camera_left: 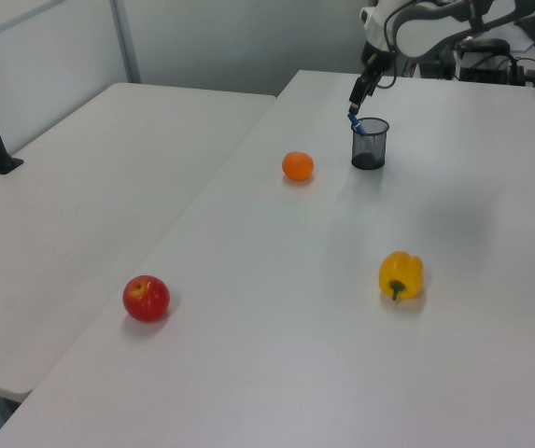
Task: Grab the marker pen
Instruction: 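Lower the gripper onto the blue-capped marker and close on it, then lift the marker up out of the pen cup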
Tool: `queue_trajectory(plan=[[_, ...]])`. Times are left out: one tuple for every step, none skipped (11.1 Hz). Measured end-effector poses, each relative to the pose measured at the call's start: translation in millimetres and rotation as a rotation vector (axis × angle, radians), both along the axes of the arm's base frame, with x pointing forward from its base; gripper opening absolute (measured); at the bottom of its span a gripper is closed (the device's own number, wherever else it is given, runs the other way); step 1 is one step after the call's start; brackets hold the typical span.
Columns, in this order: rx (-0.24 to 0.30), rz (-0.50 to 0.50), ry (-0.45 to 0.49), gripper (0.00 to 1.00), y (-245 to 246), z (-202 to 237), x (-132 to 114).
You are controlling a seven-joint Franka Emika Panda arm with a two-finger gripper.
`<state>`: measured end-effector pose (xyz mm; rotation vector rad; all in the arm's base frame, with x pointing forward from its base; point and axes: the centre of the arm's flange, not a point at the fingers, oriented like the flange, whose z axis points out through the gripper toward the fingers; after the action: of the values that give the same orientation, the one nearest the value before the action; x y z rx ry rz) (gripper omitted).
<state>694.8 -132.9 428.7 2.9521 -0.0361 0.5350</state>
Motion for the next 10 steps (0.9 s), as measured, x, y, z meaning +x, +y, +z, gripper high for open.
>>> queue_trajectory(plan=[[0.001,-0.002,-0.005,0.87,0.2,-10.1,3.3],[0.005,-0.011,-0.012,0.78,1.1,-18.2,6.1],[0.011,-0.023,-0.029,0.73,3.2,-23.8,9.2],[0.015,-0.028,-0.043,0.65,5.4,-27.3,11.6],[0.017,-0.031,-0.049,0.52,6.6,-29.2,12.8],[0.018,-0.032,-0.05,0.5,7.2,-29.3,13.2],[0.019,-0.035,-0.053,0.4,7.5,-28.4,13.5],[0.021,-0.038,-0.054,0.4,7.8,-27.9,13.8],[0.021,-0.039,-0.055,0.38,8.0,-27.4,14.0],[0.022,-0.04,-0.057,0.31,8.2,-26.9,14.2]])
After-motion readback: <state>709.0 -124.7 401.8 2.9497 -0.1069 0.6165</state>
